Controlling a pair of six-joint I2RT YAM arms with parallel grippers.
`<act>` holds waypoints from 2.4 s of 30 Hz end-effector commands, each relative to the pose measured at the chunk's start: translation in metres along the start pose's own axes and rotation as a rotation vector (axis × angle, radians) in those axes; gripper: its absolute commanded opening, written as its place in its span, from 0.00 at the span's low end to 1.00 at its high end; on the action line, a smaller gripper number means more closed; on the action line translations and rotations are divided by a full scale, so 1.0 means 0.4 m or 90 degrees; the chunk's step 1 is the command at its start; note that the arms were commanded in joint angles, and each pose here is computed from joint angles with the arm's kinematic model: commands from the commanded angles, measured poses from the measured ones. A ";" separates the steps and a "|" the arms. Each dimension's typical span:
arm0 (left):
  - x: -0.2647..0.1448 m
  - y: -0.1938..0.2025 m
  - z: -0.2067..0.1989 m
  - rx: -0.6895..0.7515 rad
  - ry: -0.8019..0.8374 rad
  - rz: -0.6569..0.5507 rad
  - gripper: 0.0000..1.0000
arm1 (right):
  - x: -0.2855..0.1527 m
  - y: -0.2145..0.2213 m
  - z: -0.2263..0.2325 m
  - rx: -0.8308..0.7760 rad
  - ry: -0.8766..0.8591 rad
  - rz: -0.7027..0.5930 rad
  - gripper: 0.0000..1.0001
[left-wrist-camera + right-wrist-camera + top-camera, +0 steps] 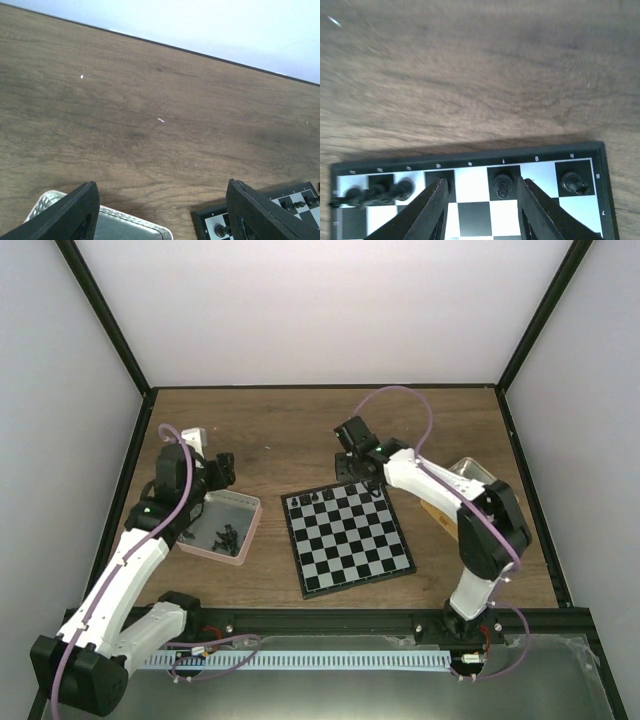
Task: Set up the chess pieces on the board
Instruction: Place the chess piece on the chessboard, then pick up the chess piece from the storage box.
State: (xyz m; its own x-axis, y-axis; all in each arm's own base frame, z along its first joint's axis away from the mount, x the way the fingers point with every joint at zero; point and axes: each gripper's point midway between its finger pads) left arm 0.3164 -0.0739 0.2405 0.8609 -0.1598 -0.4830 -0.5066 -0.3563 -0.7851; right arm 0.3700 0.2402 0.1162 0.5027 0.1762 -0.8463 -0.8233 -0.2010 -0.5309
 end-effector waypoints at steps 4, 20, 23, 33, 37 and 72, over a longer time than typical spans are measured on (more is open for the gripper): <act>0.013 0.076 0.068 -0.104 -0.087 0.069 0.73 | -0.134 -0.067 0.001 0.042 -0.051 -0.121 0.40; 0.011 0.397 0.177 -0.242 -0.225 0.346 0.66 | -0.165 0.002 -0.004 0.068 -0.097 -0.138 0.42; 0.015 0.423 0.194 -0.225 -0.252 0.376 0.57 | -0.165 0.009 -0.007 0.072 -0.097 -0.141 0.42; 0.092 0.432 0.223 -0.182 -0.283 0.380 0.36 | -0.166 0.018 -0.012 0.078 -0.096 -0.141 0.41; 0.111 0.430 0.237 -0.163 -0.298 0.377 0.36 | -0.166 0.019 -0.010 0.076 -0.099 -0.141 0.41; 0.122 0.308 0.182 -0.185 -0.203 0.246 0.15 | -0.201 0.004 0.112 0.033 -0.280 -0.156 0.50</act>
State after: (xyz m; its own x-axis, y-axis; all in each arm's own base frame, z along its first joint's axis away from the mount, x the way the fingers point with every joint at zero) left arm 0.2828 -0.0589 0.0676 0.4353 -0.0447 -0.8992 -0.7761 -0.5249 -0.3496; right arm 0.3225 0.2494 0.1656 0.5577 0.4759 -0.6800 -0.7427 -0.0797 -0.6649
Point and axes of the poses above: each gripper's point midway between its finger pads, its own x axis out along the fingers, its own z axis along the line the jaws close on, y = z × x, and after that the axes turned 7 degrees about -x, right-handed
